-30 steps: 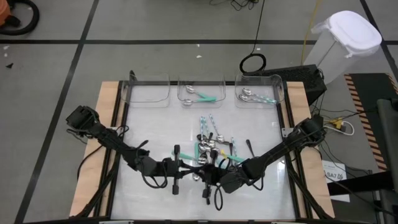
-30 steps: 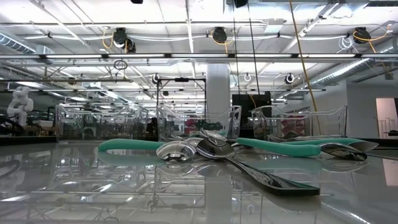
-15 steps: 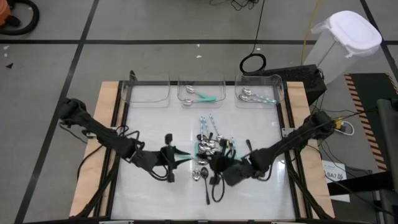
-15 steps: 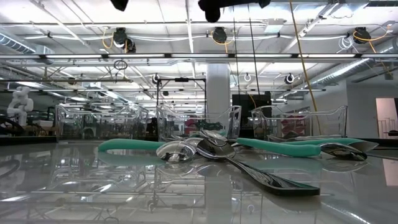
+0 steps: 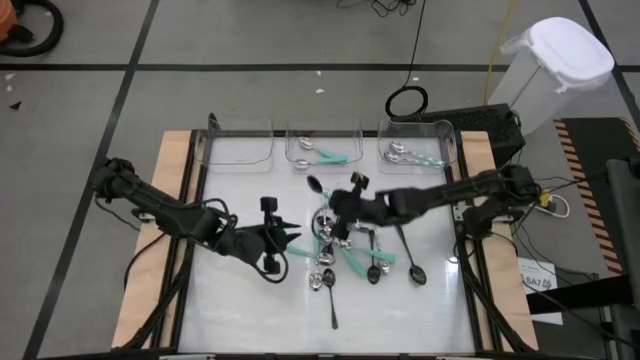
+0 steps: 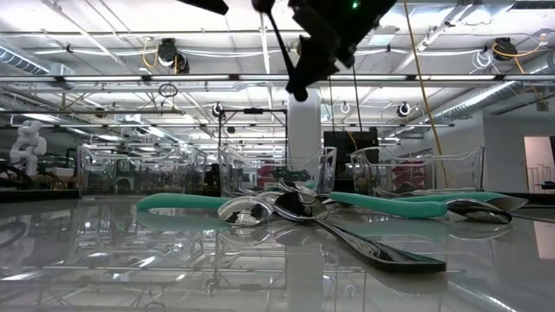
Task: Sort silverware by color (type)
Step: Put the black spoon into the left transparent bin
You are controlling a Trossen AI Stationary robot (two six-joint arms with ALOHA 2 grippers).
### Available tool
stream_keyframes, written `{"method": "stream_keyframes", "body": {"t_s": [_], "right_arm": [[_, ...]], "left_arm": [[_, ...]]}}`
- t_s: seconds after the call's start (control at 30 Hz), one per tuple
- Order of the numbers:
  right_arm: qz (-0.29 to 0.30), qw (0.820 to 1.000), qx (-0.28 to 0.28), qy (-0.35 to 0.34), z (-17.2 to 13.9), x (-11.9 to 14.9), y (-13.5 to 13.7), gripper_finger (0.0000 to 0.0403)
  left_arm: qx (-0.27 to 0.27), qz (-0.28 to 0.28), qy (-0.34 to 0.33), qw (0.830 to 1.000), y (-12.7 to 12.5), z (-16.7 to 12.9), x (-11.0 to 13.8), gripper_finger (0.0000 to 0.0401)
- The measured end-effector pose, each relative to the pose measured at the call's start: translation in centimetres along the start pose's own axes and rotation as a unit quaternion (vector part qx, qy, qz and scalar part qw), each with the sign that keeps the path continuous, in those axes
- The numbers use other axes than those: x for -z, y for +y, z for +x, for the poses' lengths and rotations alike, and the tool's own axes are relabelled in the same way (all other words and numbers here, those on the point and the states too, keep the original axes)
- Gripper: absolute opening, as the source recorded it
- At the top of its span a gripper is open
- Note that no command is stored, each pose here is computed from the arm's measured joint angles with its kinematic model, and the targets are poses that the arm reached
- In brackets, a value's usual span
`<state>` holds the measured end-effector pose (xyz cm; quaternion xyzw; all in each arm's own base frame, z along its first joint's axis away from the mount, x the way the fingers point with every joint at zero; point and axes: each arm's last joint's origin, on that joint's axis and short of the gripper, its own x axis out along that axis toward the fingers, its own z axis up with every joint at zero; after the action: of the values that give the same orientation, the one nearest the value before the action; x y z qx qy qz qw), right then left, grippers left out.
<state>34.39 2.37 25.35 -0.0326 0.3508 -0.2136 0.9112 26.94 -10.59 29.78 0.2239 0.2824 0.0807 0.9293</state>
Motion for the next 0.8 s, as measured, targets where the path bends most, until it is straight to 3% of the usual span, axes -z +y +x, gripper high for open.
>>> {"method": "stream_keyframes", "body": {"t_s": [0.2,0.43,0.67,0.8], "right_arm": [[-0.004,1.0,0.004,0.012,1.0,-0.2,-2.1,0.0003],[0.002,0.999,-0.02,0.044,1.9,0.0,-3.8,0.0004],[0.006,0.996,-0.044,0.071,2.2,0.4,-4.6,0.0005],[0.001,0.994,-0.074,0.084,2.1,0.6,-4.4,0.0005]], "left_arm": [[-0.072,0.046,0.021,0.996,1.2,0.5,0.2,0.0093],[-0.082,0.128,0.039,0.988,1.9,2.4,0.3,0.0097],[-0.101,0.199,0.049,0.973,1.6,6.0,0.4,0.0155],[-0.148,0.266,0.07,0.95,0.9,7.8,0.5,0.0184]]}}
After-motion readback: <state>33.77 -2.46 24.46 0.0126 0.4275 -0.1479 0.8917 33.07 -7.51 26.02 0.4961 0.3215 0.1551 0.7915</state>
